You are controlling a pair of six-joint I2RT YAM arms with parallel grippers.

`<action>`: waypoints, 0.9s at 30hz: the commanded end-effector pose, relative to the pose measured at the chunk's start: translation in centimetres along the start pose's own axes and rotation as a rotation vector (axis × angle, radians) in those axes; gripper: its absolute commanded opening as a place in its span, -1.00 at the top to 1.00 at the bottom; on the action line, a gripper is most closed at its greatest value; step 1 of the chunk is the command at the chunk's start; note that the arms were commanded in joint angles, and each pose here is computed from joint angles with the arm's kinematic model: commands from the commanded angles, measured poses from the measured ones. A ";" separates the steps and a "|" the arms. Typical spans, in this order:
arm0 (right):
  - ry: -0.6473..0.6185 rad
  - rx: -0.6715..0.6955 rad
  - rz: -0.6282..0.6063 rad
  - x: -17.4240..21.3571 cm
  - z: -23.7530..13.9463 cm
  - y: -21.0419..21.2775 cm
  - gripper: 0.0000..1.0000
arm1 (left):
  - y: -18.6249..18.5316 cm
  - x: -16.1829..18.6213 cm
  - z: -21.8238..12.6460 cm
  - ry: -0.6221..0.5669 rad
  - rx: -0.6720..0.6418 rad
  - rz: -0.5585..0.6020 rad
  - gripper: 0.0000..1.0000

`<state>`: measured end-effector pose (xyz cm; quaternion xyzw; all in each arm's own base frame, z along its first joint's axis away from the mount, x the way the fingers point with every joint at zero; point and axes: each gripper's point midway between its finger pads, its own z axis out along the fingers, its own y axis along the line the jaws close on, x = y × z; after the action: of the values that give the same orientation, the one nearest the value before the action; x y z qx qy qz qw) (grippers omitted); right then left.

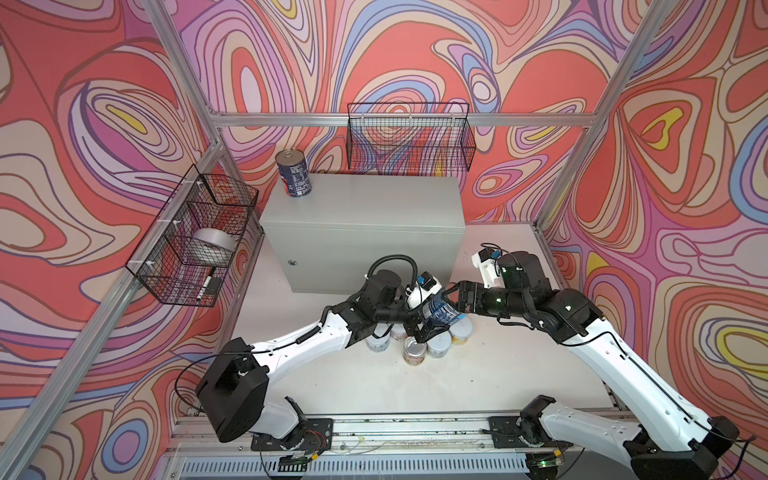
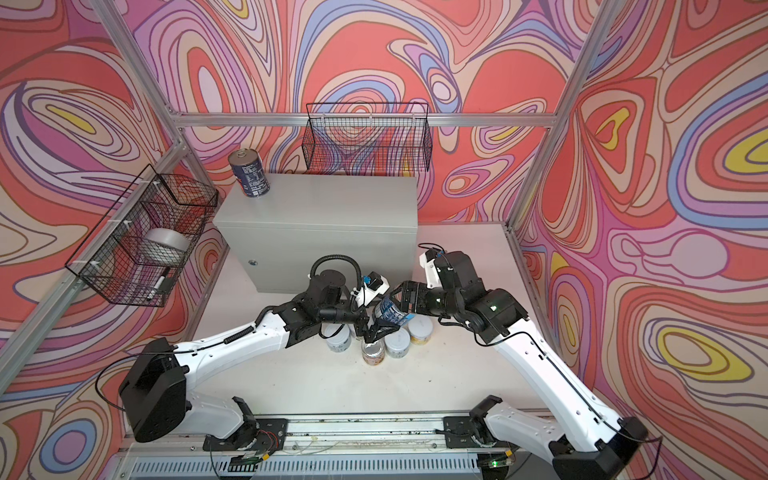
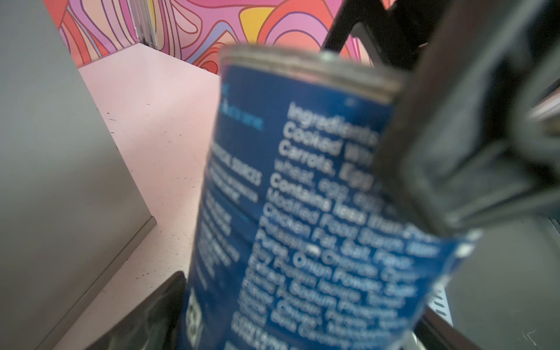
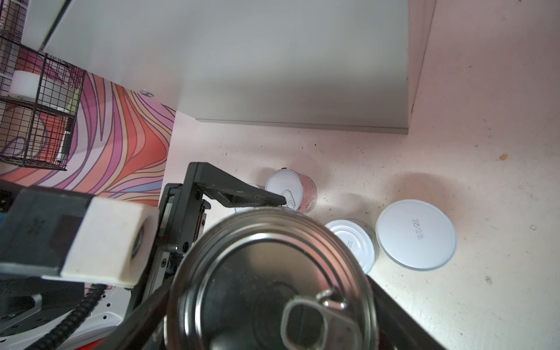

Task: Place and organize the canned foods onto the counter
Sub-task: 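Close the left gripper on the soup can held by the right gripper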

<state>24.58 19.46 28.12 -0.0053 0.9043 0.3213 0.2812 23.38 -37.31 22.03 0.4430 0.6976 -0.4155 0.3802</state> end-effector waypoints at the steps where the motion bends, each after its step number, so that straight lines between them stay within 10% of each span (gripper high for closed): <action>1: -0.167 -0.160 -0.042 -3.7 -3.4 4.3 -0.23 | -0.3 -0.6 0.5 -0.002 0.020 0.019 -0.64; 27: -0.125 -0.207 -0.036 -2.9 -1.0 4.2 -0.24 | 1.3 -1.5 0.9 0.002 -0.064 -0.050 -0.16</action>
<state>25.38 19.05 27.52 0.0033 0.9013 0.3157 0.2965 23.54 -38.12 21.62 0.4450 0.7059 -0.4144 0.3633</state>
